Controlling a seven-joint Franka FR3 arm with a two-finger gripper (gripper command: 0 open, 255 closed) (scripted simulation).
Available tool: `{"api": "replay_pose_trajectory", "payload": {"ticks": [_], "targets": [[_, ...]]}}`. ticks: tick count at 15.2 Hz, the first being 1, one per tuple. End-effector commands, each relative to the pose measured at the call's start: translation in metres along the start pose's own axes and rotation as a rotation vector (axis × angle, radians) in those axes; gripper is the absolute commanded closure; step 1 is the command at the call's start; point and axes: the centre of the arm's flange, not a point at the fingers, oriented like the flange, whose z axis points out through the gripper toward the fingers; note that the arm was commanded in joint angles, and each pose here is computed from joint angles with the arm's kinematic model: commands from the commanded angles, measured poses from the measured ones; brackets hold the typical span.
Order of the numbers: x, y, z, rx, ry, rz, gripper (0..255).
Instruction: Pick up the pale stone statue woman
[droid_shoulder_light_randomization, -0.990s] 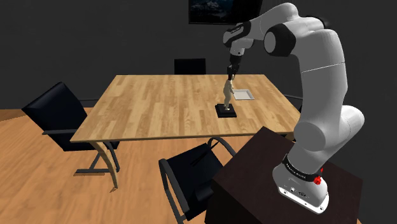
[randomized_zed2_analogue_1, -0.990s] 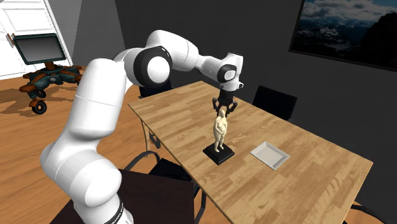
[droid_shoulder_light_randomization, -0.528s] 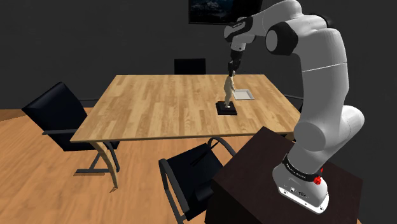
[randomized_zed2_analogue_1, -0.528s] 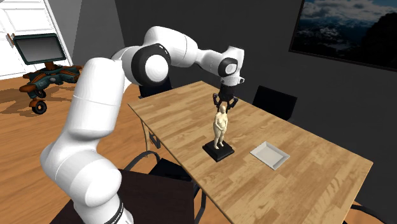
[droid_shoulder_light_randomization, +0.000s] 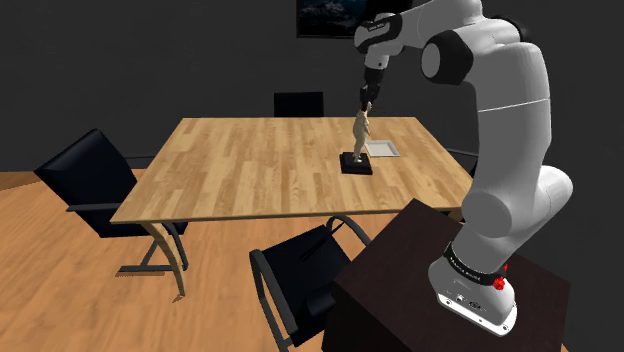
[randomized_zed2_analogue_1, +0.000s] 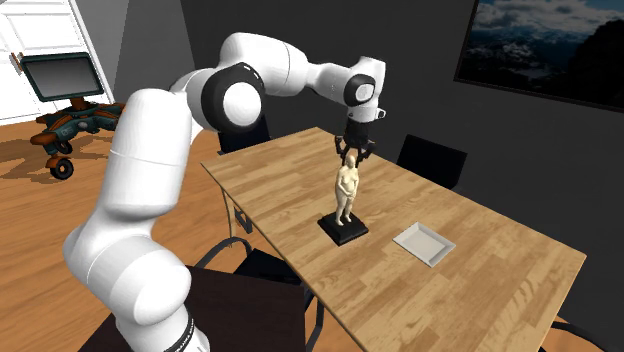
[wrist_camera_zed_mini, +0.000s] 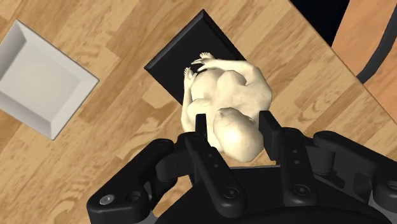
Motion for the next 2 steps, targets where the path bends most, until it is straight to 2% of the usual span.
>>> {"api": "replay_pose_trajectory", "payload": {"ticks": [1,2], "targets": [[0.0009,-0.0008,-0.0071,-0.001,0.001,0.000,255],[0.0009,-0.0007,-0.0071,-0.001,0.001,0.000,255]]}}
